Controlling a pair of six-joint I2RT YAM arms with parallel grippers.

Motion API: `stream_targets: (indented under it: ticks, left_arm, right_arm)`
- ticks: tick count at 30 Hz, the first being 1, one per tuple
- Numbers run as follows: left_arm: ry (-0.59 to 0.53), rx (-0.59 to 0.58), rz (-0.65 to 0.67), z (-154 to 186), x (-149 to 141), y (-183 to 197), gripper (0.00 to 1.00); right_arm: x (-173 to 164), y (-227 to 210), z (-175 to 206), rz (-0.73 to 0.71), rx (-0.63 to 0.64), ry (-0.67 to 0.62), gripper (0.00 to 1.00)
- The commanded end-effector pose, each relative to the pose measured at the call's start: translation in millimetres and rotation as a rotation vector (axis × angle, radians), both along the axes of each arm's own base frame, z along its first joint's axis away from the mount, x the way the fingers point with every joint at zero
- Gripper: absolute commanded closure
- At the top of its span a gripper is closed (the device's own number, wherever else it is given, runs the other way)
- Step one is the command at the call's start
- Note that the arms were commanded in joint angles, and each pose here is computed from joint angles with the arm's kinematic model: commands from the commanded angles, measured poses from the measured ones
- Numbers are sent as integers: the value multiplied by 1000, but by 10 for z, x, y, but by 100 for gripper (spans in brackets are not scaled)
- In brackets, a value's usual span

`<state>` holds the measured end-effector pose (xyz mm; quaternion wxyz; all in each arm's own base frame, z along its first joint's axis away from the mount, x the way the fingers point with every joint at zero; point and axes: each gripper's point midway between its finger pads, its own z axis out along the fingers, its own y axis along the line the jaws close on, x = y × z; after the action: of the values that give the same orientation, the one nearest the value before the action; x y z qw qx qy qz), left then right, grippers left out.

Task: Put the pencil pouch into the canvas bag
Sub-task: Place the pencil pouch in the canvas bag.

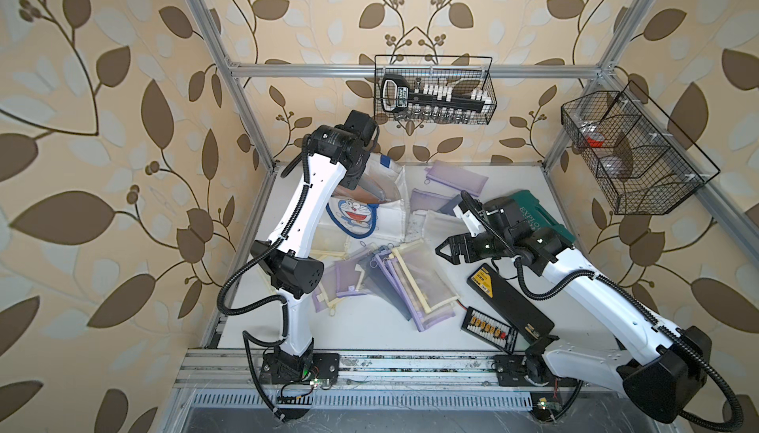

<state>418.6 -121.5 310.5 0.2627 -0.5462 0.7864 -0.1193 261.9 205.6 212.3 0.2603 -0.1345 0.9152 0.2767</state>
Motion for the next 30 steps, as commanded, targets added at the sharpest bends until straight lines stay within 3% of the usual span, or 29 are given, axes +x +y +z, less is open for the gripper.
stream_targets:
  ticks: [1, 9, 15, 20, 24, 30]
  left_arm:
    - [60, -26, 52, -27, -160, 66, 100]
    - [192, -15, 121, -445, -258, 75, 100]
    - [169, -9, 57, -667, 24, -42, 99]
    - [91, 26, -76, -453, 114, -87, 56]
    - [26, 74, -199, -222, 4, -45, 33]
    - [-89, 114, -556, 126, -337, -322, 18]
  right_arm:
    - [61, -60, 44, -13, -29, -18, 4]
    - [112, -128, -83, -31, -21, 14, 3]
    - [136, -155, -98, -33, -25, 15, 3]
    - [116, -215, -155, -40, -30, 25, 3]
    - [113, -259, -222, -54, -2, 44, 2]
    - [127, -243, -375, -52, 64, 102, 2]
